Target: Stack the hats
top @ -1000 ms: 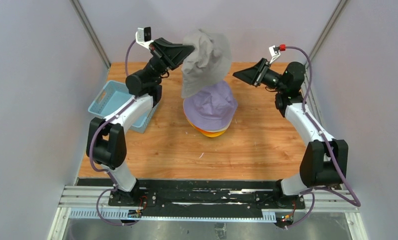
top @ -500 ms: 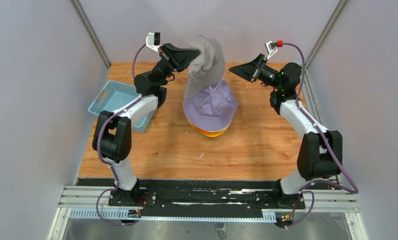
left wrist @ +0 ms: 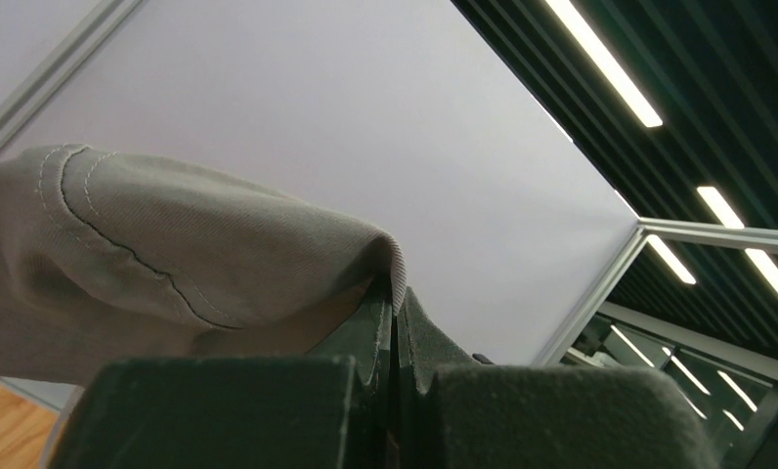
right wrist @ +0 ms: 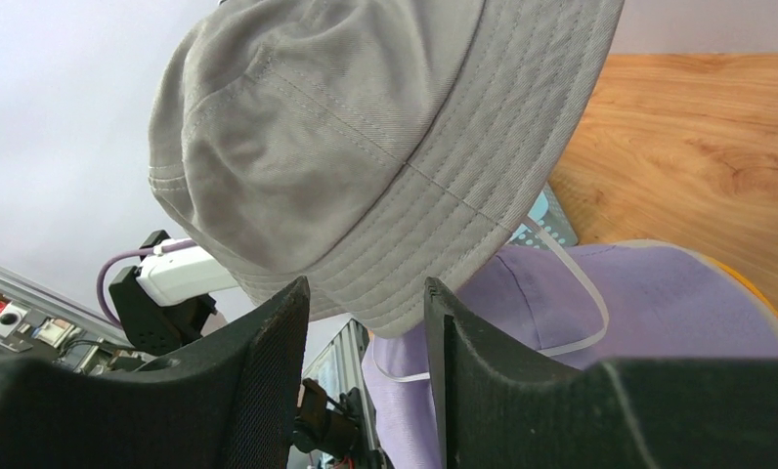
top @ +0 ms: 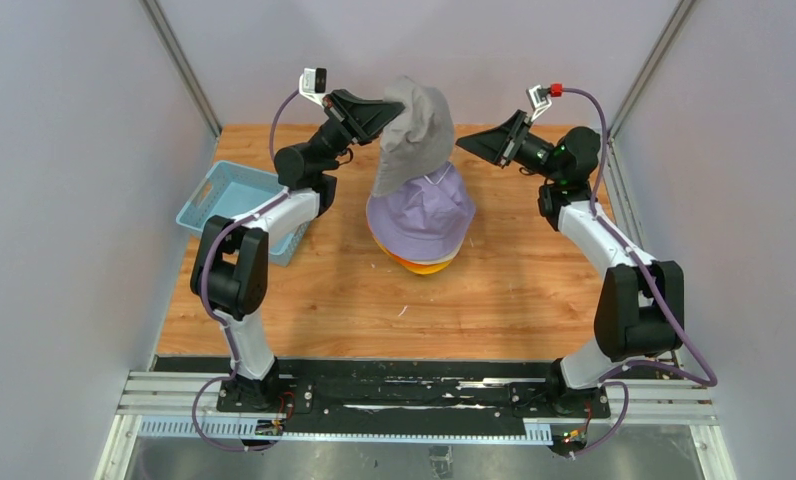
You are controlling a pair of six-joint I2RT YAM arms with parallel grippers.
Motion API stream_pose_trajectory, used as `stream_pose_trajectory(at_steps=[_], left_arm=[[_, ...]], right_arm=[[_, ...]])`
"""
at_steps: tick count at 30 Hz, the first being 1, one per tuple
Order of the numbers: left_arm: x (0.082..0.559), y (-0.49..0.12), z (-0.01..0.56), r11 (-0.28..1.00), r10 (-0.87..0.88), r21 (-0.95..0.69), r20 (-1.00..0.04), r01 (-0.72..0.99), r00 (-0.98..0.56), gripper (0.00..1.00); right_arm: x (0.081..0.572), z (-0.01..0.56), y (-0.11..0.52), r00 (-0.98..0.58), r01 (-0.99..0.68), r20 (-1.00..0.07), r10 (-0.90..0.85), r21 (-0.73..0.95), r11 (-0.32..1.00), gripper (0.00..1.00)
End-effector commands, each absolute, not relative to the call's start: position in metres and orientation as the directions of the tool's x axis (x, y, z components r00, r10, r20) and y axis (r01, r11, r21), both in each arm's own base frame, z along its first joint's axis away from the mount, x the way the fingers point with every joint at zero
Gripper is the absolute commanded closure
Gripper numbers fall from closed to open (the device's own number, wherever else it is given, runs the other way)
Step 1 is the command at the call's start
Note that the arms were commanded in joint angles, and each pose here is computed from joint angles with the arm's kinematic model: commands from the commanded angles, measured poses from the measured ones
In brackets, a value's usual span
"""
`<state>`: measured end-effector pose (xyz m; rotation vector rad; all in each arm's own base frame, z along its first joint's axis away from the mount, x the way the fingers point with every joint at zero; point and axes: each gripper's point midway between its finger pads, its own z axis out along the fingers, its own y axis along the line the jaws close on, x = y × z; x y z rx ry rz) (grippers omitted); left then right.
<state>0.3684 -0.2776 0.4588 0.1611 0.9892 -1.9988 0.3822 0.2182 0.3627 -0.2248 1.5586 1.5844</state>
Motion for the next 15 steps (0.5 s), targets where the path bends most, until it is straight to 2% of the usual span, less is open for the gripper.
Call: stream_pose_trajectory(at_steps=[1, 15], left_arm=[[0.352, -0.275, 0.477, -0.316, -0.663, -0.493, -0.496, 0.811, -0.56, 1.0], [0.351, -0.274, 0.477, -0.316, -0.664, -0.496, -0.494, 0.809, -0.562, 1.0]], right_arm=[[0.375, 0.354, 0.228, -0.615, -0.676, -0.668, 0.419, 0.72, 0.157, 0.54], [0.379, 0.334, 0.239, -0.65, -0.65, -0.65, 0.394, 0.744, 0.156, 0.54]])
